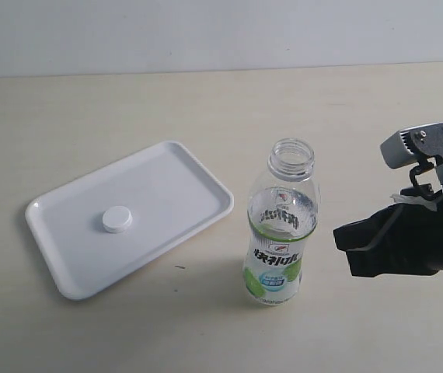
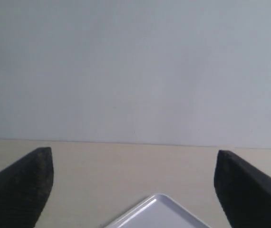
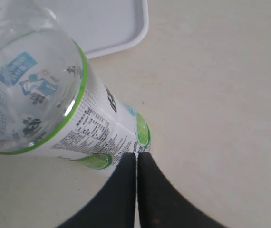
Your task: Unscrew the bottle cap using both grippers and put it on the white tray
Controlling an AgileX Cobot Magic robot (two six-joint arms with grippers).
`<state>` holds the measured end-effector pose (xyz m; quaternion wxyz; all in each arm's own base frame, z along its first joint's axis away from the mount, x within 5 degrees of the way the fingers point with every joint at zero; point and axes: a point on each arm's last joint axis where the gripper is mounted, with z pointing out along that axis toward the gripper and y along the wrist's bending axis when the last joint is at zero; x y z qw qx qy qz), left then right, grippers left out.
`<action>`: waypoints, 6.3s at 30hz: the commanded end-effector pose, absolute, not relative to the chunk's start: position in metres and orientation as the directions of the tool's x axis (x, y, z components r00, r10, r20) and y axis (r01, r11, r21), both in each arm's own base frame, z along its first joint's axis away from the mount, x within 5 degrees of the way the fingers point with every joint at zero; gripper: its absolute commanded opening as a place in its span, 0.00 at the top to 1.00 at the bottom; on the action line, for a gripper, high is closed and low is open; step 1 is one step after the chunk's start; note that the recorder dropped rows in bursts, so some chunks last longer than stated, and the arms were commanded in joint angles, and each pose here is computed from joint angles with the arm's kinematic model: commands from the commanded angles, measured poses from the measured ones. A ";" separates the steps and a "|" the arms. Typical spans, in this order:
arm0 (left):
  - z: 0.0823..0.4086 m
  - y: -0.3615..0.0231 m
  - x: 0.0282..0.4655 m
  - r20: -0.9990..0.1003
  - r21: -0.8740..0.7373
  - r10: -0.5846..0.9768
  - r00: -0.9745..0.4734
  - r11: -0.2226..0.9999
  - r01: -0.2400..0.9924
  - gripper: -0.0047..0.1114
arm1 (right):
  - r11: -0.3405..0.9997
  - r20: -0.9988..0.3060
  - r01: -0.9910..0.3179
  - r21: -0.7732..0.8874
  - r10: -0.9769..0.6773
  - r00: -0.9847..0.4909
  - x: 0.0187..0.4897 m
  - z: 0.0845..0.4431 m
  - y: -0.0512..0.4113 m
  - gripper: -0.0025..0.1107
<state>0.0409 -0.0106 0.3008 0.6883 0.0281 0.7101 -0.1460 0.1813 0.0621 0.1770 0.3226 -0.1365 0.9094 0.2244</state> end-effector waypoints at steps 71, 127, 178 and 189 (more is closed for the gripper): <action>0.181 -0.012 0.052 -0.960 -0.083 -0.023 -0.278 0.975 0.204 0.21 | 0.930 -0.773 -0.349 0.115 -0.137 -0.620 0.181 0.200 0.046 0.96; 0.181 -0.012 0.052 -0.960 -0.083 -0.023 -0.278 0.975 0.204 0.21 | 0.990 -0.999 0.140 0.029 0.033 -0.026 0.030 0.287 -0.008 0.96; 0.181 -0.012 0.052 -0.960 -0.083 -0.023 -0.278 0.975 0.204 0.21 | 0.961 -0.967 0.216 0.172 0.207 -0.150 0.054 0.188 -0.009 0.96; 0.181 -0.012 0.052 -0.960 -0.083 -0.023 -0.278 0.975 0.204 0.21 | 0.951 -0.954 0.205 0.233 0.265 -0.143 0.054 0.188 -0.007 0.96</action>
